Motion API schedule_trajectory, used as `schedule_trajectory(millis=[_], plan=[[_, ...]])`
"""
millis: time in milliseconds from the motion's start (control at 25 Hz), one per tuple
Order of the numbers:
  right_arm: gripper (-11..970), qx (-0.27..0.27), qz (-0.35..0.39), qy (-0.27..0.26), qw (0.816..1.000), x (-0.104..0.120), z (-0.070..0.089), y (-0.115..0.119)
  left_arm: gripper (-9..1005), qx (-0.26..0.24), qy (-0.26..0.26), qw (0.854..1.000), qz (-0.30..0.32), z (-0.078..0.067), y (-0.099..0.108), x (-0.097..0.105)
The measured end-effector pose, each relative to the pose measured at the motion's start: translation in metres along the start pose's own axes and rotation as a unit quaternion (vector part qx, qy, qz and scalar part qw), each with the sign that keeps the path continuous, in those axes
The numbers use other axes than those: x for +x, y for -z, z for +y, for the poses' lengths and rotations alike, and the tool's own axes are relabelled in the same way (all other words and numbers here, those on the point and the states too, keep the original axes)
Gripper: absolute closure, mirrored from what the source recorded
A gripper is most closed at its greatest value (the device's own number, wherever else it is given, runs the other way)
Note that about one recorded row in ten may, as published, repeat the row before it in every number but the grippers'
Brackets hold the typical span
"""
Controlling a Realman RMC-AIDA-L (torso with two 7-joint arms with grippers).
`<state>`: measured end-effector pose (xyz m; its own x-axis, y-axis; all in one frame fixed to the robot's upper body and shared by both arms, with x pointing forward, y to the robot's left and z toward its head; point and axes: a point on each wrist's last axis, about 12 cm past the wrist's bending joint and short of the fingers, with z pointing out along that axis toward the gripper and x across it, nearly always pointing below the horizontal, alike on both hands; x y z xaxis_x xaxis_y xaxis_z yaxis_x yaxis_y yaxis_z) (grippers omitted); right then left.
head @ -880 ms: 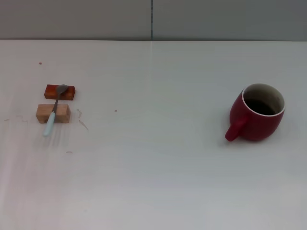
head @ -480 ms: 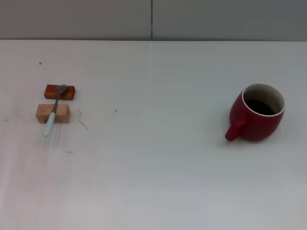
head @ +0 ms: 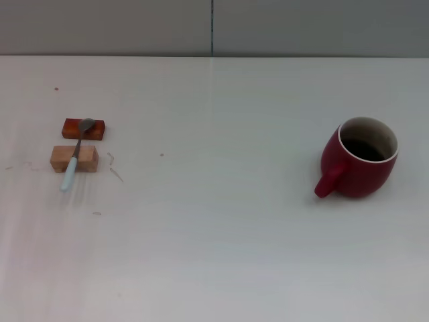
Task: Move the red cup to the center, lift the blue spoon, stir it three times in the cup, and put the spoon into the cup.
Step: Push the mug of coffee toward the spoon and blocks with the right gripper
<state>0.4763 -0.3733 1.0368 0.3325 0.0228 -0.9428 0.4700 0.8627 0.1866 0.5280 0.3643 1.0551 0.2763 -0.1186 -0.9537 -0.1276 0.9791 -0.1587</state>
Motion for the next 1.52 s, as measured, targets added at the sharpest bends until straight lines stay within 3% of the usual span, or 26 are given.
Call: schedule_trajectory(millis=[640,1520], plan=[[463,-0.002,0.013,0.019,1.0,0.002,-0.013,0.011,155,0.001,0.0,1.0,-0.002,-0.001,-0.002,-0.001],[569,-0.001,0.023,0.02,1.0,0.004,-0.014,0.014,154,0.001,-0.001,1.0,-0.001,0.0,-0.001,-0.001]])
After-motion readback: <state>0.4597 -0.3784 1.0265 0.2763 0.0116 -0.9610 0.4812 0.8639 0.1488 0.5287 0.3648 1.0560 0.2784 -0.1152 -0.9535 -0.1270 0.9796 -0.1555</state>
